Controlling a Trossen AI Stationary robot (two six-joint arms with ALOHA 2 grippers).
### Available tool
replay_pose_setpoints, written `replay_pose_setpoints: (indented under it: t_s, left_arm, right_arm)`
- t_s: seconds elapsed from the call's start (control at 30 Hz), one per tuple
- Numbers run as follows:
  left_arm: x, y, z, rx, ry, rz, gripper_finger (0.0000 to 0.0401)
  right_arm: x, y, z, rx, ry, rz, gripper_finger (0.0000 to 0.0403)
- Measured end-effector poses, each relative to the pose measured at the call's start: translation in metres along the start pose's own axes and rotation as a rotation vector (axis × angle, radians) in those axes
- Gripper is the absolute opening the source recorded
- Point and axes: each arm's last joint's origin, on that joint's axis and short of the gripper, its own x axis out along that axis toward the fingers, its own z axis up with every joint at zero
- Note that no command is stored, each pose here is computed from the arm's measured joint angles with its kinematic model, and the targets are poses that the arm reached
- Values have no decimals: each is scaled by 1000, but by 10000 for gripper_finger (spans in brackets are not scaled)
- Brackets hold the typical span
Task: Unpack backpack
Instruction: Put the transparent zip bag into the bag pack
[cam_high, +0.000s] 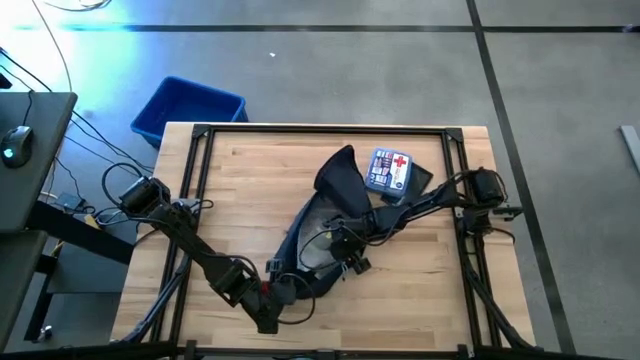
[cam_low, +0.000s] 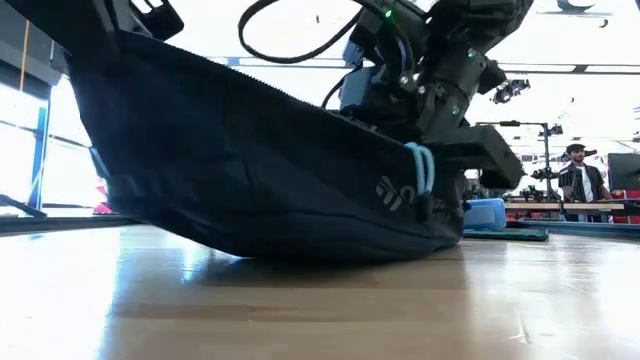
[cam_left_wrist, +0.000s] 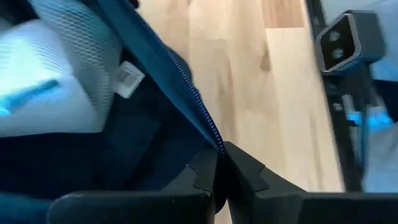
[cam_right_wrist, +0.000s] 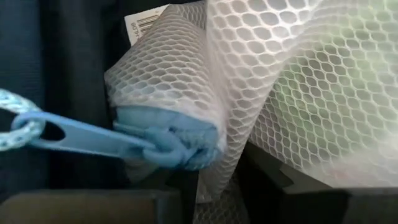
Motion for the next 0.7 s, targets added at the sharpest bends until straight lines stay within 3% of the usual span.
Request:
replay_pose_setpoints:
  t_s: [0.33, 0.57, 0.7]
  left_arm:
    - [-1, 2, -2, 70, 10, 29, 0]
    - [-1, 2, -1, 105, 0, 49, 0]
    - [-1, 3, -1, 148, -8, 66, 0]
  right_arm:
    - [-56, 9, 27, -28, -154, -60, 87]
    - [-60, -7, 60, 36, -552, -150, 87]
    - [-41, -10, 68, 42, -711, -87, 87]
